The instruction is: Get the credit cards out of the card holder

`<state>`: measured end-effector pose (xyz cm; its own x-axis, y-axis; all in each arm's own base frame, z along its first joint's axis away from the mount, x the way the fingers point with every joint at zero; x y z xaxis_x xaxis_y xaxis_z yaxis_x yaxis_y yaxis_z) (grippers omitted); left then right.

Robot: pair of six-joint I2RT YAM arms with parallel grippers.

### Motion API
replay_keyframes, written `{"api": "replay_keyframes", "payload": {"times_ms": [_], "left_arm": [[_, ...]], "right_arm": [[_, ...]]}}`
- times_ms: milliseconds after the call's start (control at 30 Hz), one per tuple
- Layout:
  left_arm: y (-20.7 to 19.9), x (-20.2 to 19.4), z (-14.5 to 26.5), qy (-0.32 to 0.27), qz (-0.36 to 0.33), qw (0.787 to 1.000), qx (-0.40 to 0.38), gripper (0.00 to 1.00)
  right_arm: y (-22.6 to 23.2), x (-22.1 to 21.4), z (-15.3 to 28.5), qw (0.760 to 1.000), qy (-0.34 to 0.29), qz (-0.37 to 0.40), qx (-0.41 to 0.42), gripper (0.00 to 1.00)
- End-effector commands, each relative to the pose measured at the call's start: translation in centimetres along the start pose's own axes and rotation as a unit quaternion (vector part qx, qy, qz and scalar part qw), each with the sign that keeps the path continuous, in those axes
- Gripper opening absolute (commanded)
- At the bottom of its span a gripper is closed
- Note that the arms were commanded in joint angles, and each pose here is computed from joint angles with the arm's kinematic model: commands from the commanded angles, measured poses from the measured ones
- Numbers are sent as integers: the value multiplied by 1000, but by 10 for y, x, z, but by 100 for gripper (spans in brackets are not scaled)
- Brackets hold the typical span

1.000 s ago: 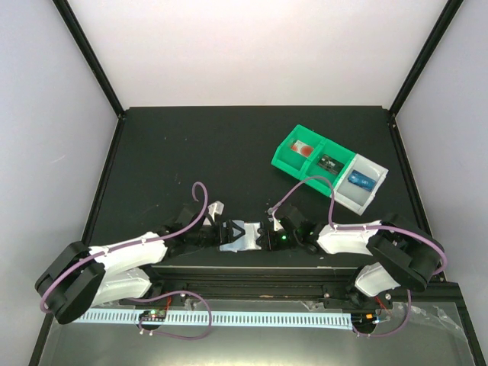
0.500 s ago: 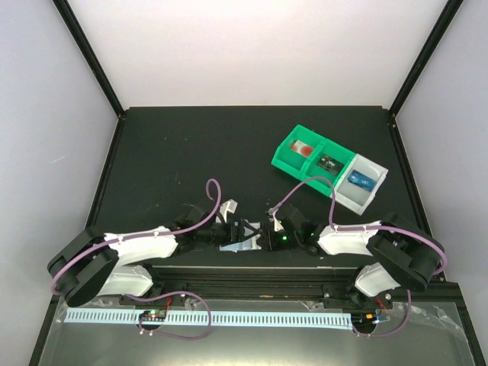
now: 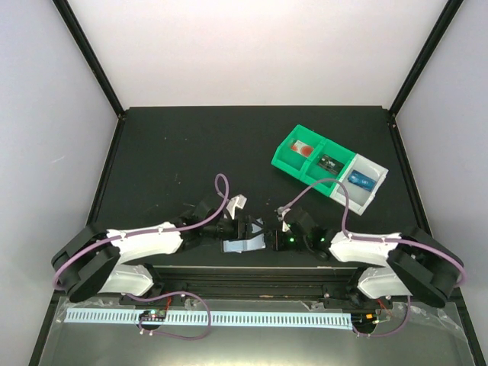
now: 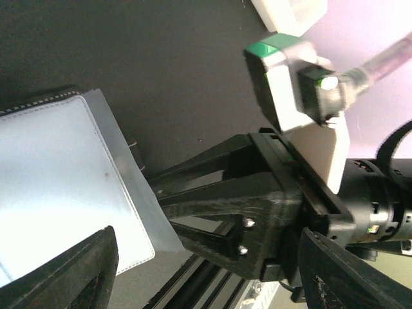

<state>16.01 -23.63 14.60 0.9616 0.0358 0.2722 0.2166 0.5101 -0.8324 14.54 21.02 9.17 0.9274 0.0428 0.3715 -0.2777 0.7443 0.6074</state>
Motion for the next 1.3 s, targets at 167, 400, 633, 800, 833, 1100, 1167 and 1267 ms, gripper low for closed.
{"api": "replay_keyframes", "payload": {"times_ms": [167, 400, 633, 800, 833, 1100, 1167, 1267], "left_arm": [[-8, 9, 22, -24, -47, 997, 58, 79], [19, 4, 38, -38, -22, 994, 98, 79], [36, -1, 47, -52, 1, 995, 90, 80], [37, -1, 48, -65, 5, 996, 65, 81], [38, 0, 48, -64, 7, 996, 64, 81], [46, -4, 46, -59, 15, 996, 63, 81], [48, -4, 45, -58, 16, 996, 66, 81], [50, -4, 45, -58, 16, 995, 74, 82]], "right_arm": [[8, 12, 27, 998, -65, 8, -16, 25], [24, 18, 38, 997, -72, 13, 31, 23], [55, 25, 49, 992, -75, 34, 93, 17], [68, 25, 39, 993, -57, 39, 99, 17], [67, 25, 36, 993, -54, 39, 95, 17], [52, 21, 5, 998, -23, 32, 46, 16], [42, 17, -2, 999, -15, 28, 19, 16], [28, 8, -9, 1000, -2, 25, -12, 16]]}}
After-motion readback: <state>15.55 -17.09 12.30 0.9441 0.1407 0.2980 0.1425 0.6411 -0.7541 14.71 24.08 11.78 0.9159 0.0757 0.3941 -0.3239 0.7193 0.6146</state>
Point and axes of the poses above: each gripper's point midway between its finger pads, its own z axis back along the fingers, its own y axis along the line the jaws close on, x = y × z, the point moved 9 cm from there along z, back along the fingers
